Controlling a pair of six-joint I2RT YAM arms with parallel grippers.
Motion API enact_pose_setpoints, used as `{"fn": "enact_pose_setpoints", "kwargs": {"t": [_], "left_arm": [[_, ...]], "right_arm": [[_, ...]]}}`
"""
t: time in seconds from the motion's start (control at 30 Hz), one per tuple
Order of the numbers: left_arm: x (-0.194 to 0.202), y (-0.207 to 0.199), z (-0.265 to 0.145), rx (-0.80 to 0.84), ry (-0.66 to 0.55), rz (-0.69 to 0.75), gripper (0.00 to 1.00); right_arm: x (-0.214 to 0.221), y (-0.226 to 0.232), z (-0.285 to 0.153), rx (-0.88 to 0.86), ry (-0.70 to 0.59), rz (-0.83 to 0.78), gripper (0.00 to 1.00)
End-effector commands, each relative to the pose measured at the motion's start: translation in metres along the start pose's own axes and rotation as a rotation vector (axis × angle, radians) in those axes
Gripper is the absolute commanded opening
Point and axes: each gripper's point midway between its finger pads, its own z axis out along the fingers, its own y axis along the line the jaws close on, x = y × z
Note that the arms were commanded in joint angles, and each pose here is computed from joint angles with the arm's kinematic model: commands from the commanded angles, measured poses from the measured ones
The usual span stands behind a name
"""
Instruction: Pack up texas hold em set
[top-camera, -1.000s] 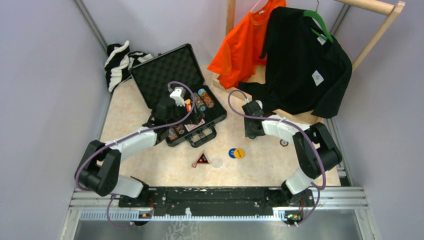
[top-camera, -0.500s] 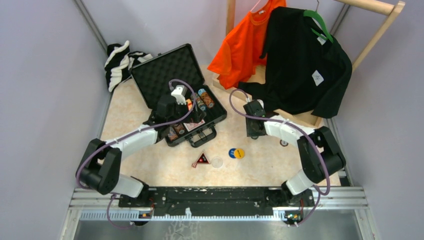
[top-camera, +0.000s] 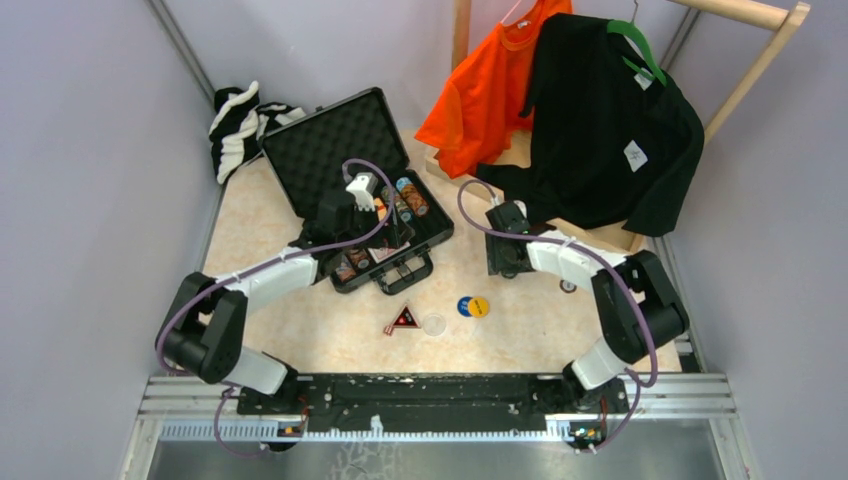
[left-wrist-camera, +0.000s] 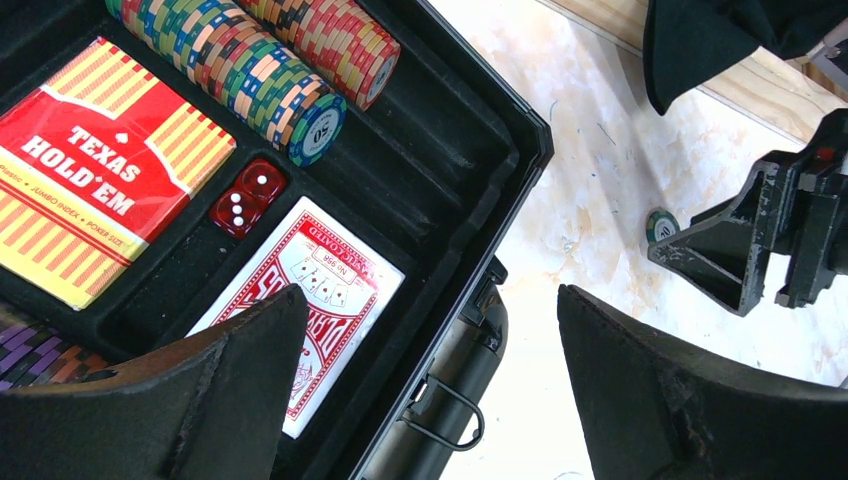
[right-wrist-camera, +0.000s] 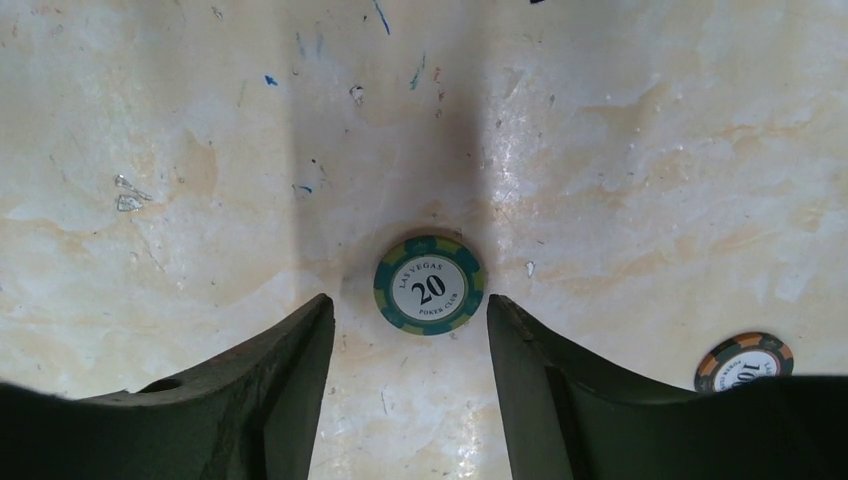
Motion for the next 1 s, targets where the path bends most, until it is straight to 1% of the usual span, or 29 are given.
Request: {"fn": "enact_pose_setpoints", "kwargs": {"t": [0.0,0.03,0.13,0.4,0.6,0.8,0.97], "left_arm": [[-0.008,-0.008,0.003,0.03,-0.004,0.004,0.99],[-0.007,-0.009,0.003,0.031,-0.001,0.004,0.99],[-0.007,-0.007,0.003,0.026,-0.002,0.006,0.99],[-0.006,-0.009,0.004,0.036,0.004,0.005,0.99],[-0.007,-0.009,0.003,0.034,0.002,0.011,0.99],[-0.008,-0.009,0.003,0.034,0.001,0.011,0.99],[-0.007,-0.01,0.005,0.04,0.006,0.009,0.99]], "right_arm": [[-0.006,0.001,0.011,0.005,-0.012,0.009,0.56],[-0.005,0.001,0.012,0.005,-0.008,0.009,0.54],[-0.004,0.002,0.013,-0.001,-0.007,0.011,0.52],[0.003,-0.001,0.016,-0.004,0.007,0.018,0.52],[0.005,0.002,0.024,-0.045,0.026,0.045,0.54],[0.003,-0.004,0.019,-0.02,0.023,0.027,0.48],[0.007,-0.004,0.016,-0.011,0.033,0.009,0.48]]}}
